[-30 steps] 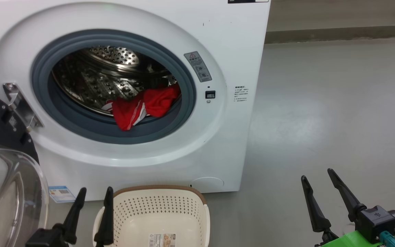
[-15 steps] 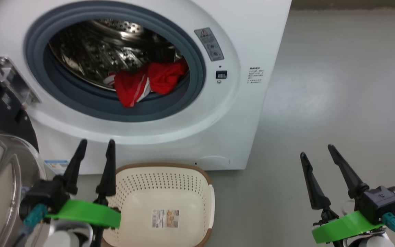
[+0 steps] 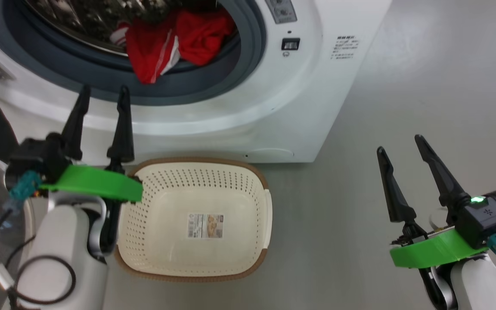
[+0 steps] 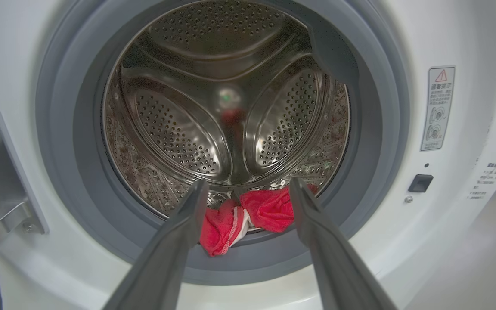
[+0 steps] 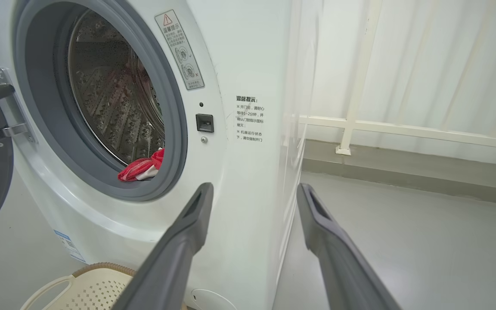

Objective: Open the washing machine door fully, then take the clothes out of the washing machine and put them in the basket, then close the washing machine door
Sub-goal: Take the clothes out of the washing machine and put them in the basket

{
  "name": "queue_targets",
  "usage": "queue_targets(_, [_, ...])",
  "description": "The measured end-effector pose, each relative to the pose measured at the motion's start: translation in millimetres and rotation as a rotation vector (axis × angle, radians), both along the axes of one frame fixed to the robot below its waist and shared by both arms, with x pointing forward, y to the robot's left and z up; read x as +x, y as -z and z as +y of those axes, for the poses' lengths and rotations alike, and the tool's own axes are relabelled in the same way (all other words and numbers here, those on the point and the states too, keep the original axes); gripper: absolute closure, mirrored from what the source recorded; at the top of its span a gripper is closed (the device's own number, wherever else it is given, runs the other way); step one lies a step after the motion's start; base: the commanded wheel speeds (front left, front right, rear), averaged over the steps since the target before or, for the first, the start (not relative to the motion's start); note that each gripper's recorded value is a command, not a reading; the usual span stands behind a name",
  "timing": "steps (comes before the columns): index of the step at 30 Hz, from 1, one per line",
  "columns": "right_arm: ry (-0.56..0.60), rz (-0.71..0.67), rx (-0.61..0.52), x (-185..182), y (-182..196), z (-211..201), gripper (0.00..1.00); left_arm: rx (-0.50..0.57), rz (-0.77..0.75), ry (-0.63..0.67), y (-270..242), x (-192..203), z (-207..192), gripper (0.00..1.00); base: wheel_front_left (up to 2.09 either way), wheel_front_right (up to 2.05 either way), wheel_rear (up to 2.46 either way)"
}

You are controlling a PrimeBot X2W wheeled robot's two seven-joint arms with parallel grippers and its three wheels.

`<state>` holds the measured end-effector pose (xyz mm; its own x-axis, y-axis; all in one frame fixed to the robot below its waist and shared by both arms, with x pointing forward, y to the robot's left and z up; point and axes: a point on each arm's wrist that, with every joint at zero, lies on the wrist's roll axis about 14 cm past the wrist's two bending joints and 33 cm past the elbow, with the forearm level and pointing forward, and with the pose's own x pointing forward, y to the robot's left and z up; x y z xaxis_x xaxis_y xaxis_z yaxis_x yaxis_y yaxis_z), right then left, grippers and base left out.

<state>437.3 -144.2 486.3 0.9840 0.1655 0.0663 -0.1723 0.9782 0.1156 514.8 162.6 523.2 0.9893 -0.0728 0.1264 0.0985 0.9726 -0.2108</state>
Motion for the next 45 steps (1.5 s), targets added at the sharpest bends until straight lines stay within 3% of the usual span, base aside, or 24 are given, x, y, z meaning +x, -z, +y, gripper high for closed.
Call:
queue_targets(9, [-0.014, 0.026, -0.004, 26, 20, 3, 0.0, 0.004, 0.054, 0.025, 24, 52, -8, 0.0, 0.0, 0.0, 0.0])
queue_targets(17, [0.009, 0.085, -0.015, 32, 47, -7, 0.0, -0.03, 0.089, 0.057, 40, 96, -22, 0.0, 0.0, 0.0, 0.0])
queue_targets(27, [0.041, 0.124, -0.036, 40, 68, -20, 0.0, 0.0, 0.191, 0.083, 82, 136, -34, 0.0, 0.0, 0.0, 0.0])
queue_targets(40, [0.042, 0.162, -0.006, 40, 82, -16, 0.0, 0.292, 0.363, 0.144, 126, 152, -38, 0.0, 0.0, 0.0, 0.0])
queue_targets(45, [0.037, 0.176, 0.015, 40, 87, -14, 0.0, 0.336, 0.416, 0.161, 139, 155, -38, 0.0, 0.0, 0.0, 0.0])
